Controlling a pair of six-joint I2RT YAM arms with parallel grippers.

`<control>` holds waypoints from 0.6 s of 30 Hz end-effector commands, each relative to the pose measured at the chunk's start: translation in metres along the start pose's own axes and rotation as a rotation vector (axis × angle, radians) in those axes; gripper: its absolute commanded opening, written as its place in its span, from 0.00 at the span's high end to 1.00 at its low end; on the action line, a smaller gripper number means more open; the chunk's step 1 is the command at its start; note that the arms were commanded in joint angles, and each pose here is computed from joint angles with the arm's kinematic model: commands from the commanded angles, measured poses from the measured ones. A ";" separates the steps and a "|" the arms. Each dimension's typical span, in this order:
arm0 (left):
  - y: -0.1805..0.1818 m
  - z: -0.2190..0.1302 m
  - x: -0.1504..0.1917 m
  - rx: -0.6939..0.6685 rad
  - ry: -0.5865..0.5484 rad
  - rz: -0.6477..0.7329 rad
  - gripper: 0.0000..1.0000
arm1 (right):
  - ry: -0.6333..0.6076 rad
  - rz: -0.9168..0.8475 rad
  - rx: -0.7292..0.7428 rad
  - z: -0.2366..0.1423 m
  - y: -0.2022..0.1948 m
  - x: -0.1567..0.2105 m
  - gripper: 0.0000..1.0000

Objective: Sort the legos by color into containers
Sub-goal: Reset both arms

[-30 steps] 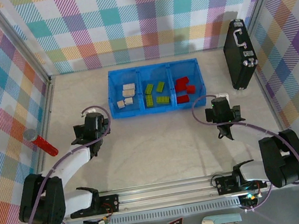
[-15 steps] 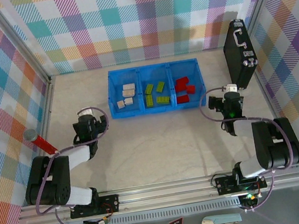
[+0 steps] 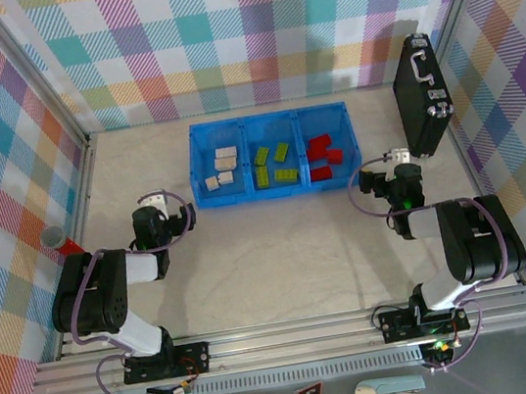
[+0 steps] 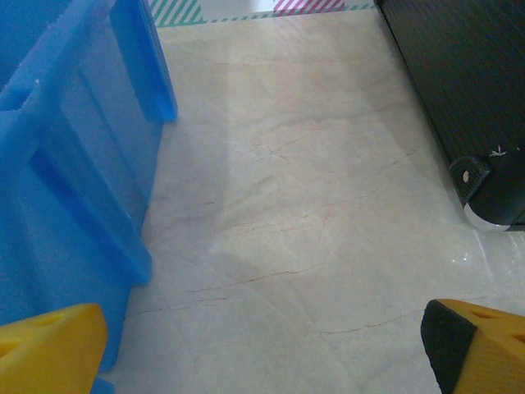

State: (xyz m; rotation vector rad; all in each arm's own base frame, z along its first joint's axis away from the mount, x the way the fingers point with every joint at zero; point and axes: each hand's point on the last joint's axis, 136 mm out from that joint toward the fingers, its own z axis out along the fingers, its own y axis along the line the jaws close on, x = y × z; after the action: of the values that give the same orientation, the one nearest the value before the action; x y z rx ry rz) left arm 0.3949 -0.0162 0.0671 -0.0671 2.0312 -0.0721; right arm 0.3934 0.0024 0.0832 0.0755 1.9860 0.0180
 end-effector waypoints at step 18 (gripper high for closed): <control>0.000 -0.001 -0.015 -0.022 -0.062 0.018 0.00 | -0.045 -0.009 -0.044 0.000 0.008 -0.009 0.01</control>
State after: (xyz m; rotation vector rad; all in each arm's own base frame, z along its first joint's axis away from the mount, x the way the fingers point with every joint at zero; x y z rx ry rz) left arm 0.3974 -0.0139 0.0723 -0.0764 2.0070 -0.0473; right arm 0.3943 0.0034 0.0852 0.0710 1.9776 0.0237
